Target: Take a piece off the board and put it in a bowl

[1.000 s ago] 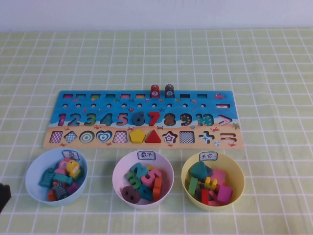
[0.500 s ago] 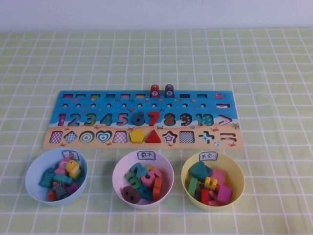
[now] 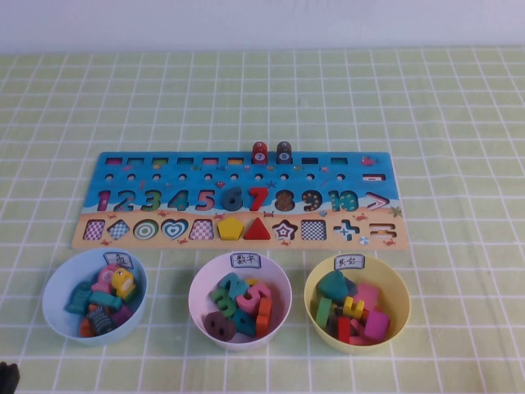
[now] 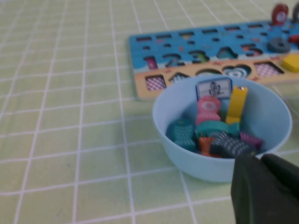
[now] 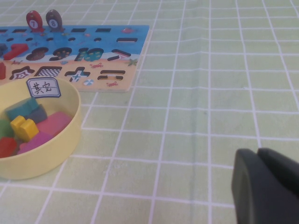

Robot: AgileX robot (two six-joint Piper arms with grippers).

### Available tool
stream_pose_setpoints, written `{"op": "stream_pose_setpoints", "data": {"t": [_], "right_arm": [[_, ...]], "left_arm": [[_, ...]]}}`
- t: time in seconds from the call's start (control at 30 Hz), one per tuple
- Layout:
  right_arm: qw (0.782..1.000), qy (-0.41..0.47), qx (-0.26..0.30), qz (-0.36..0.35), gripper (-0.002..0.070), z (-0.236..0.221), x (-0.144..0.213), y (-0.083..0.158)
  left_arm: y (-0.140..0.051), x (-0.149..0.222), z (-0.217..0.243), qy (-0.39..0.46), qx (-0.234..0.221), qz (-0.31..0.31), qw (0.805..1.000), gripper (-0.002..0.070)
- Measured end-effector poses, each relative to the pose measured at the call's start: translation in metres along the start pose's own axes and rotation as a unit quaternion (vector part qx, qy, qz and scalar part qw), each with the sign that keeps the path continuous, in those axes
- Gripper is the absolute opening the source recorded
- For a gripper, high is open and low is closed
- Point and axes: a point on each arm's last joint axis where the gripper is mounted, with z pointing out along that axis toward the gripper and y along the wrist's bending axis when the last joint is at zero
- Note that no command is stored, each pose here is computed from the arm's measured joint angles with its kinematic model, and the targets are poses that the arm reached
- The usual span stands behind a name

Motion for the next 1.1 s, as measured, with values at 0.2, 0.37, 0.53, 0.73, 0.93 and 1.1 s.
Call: {"op": "stream_pose_setpoints", "data": {"t": [0.2, 0.37, 0.53, 0.73, 0.93, 1.1], "right_arm": [[1.000, 0.000, 0.000, 0.000, -0.0018, 0.0000, 0.0000, 0.0000], [1.000, 0.000, 0.000, 0.000, -0.0018, 0.0000, 0.0000, 0.0000], [1.000, 0.000, 0.000, 0.000, -0.0018, 0.0000, 0.0000, 0.0000], [1.000, 0.000, 0.000, 0.000, -0.0018, 0.0000, 0.0000, 0.0000], [1.000, 0.000, 0.000, 0.000, -0.0018, 0.0000, 0.0000, 0.0000], [1.000, 0.000, 0.000, 0.000, -0.0018, 0.0000, 0.0000, 0.0000]], "left_arm": [[-0.0017, 0.0020, 0.0000, 0.011, 0.012, -0.007, 1.000, -0.0003], [-0.0017, 0.0020, 0.0000, 0.011, 0.012, -0.007, 1.000, -0.0003], [-0.0017, 0.0020, 0.0000, 0.011, 0.012, -0.007, 1.000, -0.0003], [-0.0017, 0.0020, 0.0000, 0.011, 0.012, -0.007, 1.000, -0.0003], [-0.0017, 0.0020, 0.0000, 0.011, 0.012, -0.007, 1.000, -0.0003], [-0.0017, 0.0020, 0.0000, 0.011, 0.012, -0.007, 1.000, -0.0003]]}}
